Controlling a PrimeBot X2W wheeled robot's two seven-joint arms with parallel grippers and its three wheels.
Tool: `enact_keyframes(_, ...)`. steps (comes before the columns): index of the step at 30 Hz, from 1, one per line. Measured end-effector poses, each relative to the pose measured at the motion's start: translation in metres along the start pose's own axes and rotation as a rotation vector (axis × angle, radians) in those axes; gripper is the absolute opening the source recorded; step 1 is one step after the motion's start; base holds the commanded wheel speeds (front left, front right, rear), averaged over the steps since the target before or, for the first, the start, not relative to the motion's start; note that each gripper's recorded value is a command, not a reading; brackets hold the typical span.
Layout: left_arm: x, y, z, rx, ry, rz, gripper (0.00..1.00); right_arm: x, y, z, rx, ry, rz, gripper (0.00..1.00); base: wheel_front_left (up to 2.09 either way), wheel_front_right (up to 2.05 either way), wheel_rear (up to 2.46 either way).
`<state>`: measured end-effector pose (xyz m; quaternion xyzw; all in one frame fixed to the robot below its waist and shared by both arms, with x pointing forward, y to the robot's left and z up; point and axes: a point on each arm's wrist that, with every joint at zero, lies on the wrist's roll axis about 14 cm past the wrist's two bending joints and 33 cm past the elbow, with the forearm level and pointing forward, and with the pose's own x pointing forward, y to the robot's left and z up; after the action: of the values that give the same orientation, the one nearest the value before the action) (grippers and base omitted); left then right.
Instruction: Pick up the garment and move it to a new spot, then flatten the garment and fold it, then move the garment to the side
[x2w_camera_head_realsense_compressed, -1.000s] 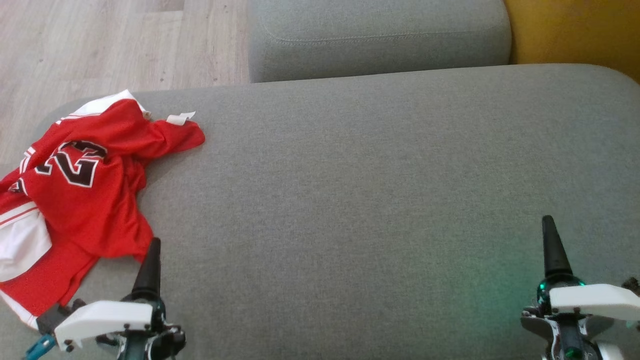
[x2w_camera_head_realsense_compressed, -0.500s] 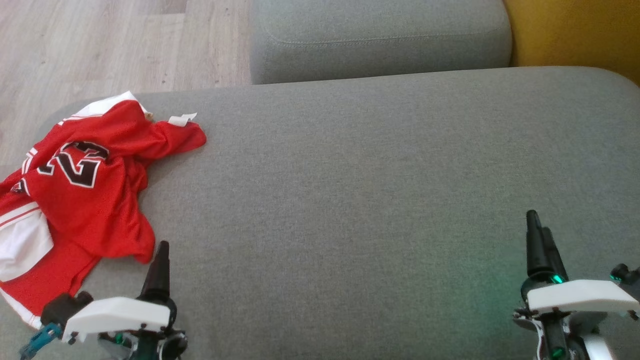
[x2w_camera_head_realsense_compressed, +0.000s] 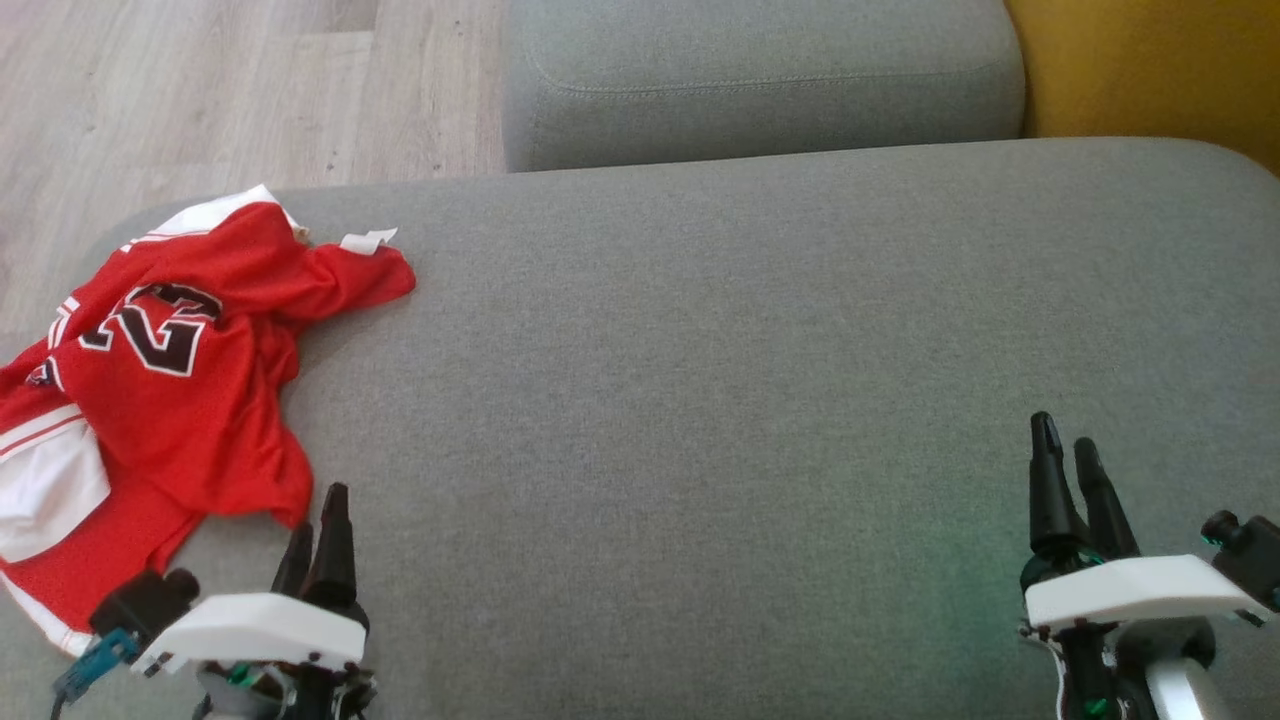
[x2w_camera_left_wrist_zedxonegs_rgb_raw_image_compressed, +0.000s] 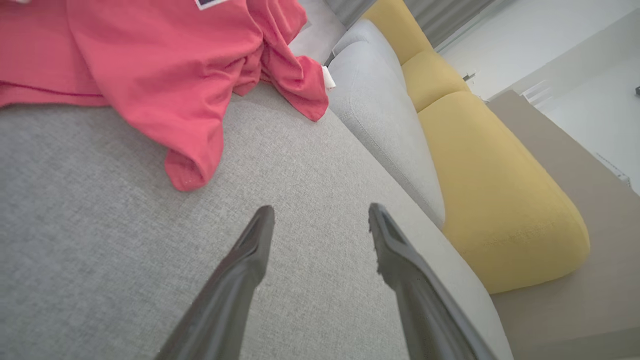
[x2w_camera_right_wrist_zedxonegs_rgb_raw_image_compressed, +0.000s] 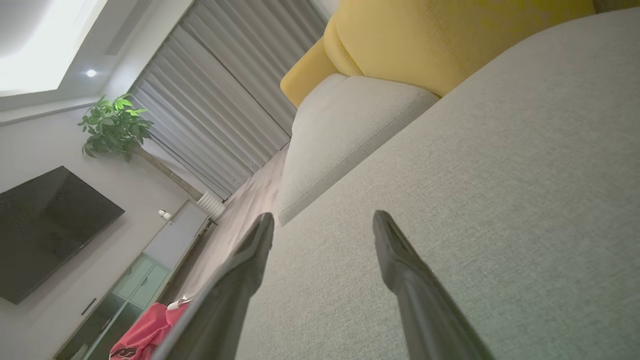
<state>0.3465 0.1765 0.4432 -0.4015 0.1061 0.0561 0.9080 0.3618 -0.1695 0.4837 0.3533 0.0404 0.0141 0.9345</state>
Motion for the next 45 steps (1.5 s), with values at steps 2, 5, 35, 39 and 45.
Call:
enact_keyframes(2,0.000,-0.001,0.000,0.034,-0.003,-0.002,1.00,0.000,0.001,0.001,-0.028,-0.002,0.005,1.00,0.00,0.00,0.00)
enact_keyframes(5,-0.001,-0.005,0.001,0.083,-0.011,-0.016,1.00,0.000,0.003,0.002,-0.067,-0.010,0.012,1.00,0.00,0.00,0.00)
enact_keyframes(35,-0.005,-0.019,0.012,0.494,-0.106,-0.074,1.00,-0.004,0.009,0.003,-0.437,-0.040,0.056,1.00,0.00,0.00,0.00)
enact_keyframes(39,-0.009,-0.017,0.008,0.543,-0.104,-0.078,1.00,-0.009,0.002,0.000,-0.471,-0.030,0.040,1.00,0.00,0.00,0.00)
enact_keyframes(45,-0.010,-0.022,0.008,0.628,-0.119,-0.094,1.00,-0.013,-0.003,-0.004,-0.531,-0.022,0.035,1.00,0.00,0.00,0.00)
